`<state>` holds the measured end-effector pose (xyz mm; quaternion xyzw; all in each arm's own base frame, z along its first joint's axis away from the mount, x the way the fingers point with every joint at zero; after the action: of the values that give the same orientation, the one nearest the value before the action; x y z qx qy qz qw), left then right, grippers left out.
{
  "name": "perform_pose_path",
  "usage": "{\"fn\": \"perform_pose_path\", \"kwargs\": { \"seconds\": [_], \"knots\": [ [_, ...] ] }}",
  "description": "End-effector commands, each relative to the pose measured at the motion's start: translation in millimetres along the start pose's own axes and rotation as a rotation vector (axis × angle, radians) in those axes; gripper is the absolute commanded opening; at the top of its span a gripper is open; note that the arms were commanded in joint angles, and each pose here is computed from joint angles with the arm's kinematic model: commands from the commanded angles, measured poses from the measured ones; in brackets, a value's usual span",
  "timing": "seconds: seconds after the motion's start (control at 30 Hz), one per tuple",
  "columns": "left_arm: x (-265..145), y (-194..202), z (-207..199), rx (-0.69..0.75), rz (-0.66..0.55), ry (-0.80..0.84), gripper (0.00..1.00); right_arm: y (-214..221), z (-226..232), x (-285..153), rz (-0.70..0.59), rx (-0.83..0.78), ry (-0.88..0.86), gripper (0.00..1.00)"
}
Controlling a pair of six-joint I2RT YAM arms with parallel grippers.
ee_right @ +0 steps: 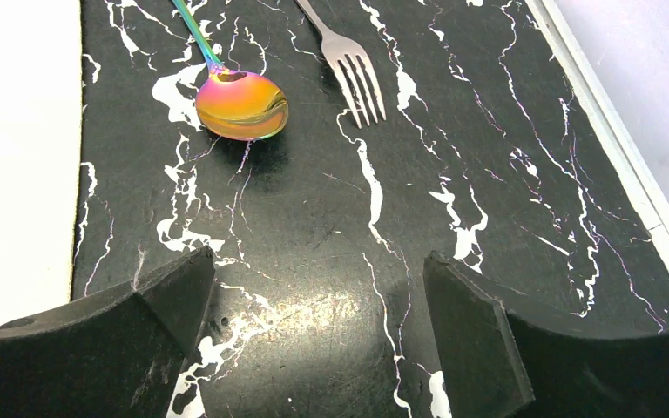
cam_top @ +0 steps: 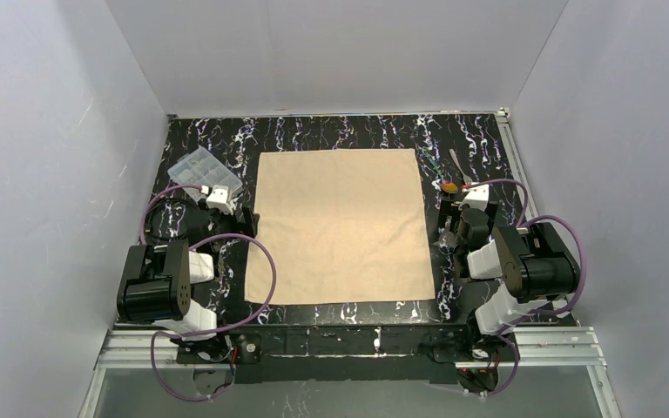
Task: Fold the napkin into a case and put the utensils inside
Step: Pick up the flattened napkin from the center of the board.
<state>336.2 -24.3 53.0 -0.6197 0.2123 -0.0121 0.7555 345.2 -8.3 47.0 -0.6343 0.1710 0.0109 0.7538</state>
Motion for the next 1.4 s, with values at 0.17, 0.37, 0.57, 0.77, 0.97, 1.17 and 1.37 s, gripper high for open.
{"fn": "perform_pose_path", "kwargs": {
  "seconds": [0.17, 0.37, 0.57, 0.77, 0.97, 1.17, 1.37],
  "knots": [
    [3, -15, 8, 0.028, -0.041, -0.024, 0.98, -23, -4, 5, -0.091, 0.046, 0.059, 0.99],
    [1, -40, 21, -0.004, -0.018, -0.032, 0.98, -68, -11, 0, 0.087, 0.092, 0.28, 0.99],
    [-21, -75, 10, -0.028, 0.319, 0.213, 0.98, -94, 35, -32, 0.315, 0.491, 0.105, 0.99],
    [-83, -106, -22, 0.066, 0.425, 0.508, 0.98, -104, 61, -85, 0.389, 0.522, -0.037, 0.99],
    [-138, -91, -50, 0.202, 0.458, 0.713, 0.98, -72, 47, -158, 0.487, 0.321, 0.138, 0.99],
    [-184, -51, -75, 0.433, 0.448, 0.923, 0.96, -39, 66, -206, 0.596, 0.272, 0.111, 0.99],
    [-191, -11, -87, 0.816, 0.464, 0.955, 0.96, 4, 82, -232, 0.683, 0.271, 0.059, 0.99]
  ]
}}
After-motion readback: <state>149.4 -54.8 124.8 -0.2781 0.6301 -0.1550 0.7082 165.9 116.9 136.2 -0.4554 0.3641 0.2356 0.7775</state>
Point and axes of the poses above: each gripper's point midway between its finger pads, its own x axis out along the fingers, its own z axis along the line the jaws close on, y = z × x, the point moved 2 cm from there along -x, back along the fingers, and after that the axes turned 15 degrees about x, right-handed, at the moved point
